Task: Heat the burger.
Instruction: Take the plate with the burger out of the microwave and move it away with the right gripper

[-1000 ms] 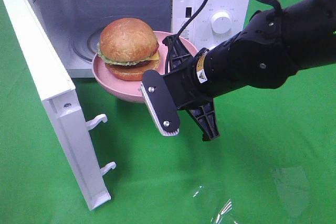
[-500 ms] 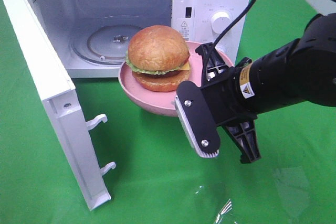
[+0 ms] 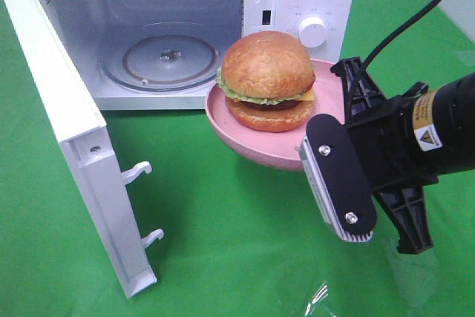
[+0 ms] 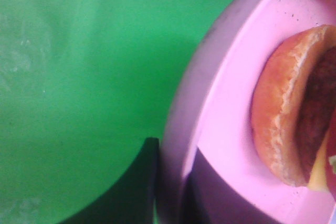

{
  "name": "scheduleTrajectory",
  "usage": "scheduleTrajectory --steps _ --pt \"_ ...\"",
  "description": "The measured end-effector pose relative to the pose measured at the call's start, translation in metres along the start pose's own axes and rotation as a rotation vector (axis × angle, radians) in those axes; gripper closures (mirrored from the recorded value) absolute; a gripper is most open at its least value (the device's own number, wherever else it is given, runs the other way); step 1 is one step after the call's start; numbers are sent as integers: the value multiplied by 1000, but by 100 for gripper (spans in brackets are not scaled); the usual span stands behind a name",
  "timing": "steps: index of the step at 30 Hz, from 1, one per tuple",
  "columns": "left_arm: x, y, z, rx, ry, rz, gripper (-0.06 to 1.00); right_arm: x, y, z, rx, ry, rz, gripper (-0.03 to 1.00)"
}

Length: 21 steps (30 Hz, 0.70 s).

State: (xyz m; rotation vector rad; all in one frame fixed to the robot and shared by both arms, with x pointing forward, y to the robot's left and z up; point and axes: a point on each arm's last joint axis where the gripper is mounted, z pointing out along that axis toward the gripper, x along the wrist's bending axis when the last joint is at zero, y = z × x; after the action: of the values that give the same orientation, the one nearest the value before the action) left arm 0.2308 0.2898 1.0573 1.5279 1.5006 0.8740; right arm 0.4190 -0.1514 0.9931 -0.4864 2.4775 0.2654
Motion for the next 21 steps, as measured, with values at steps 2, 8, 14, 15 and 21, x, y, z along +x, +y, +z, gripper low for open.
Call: scheduleTrajectory --steps 2,8,14,15,21 --pt "0 0 0 0 0 0 -2 2 -3 -8 15 -2 10 87" --pt "0 0 0 0 0 0 -2 6 -12 -29 72 -5 56 87" --pt "0 0 0 0 0 0 -2 9 -23 -44 156 -21 130 87" --pt "0 0 0 0 0 0 -2 10 -25 -45 180 -16 147 87" --pt "0 0 0 0 0 0 -2 13 -36 -47 298 -8 274 87"
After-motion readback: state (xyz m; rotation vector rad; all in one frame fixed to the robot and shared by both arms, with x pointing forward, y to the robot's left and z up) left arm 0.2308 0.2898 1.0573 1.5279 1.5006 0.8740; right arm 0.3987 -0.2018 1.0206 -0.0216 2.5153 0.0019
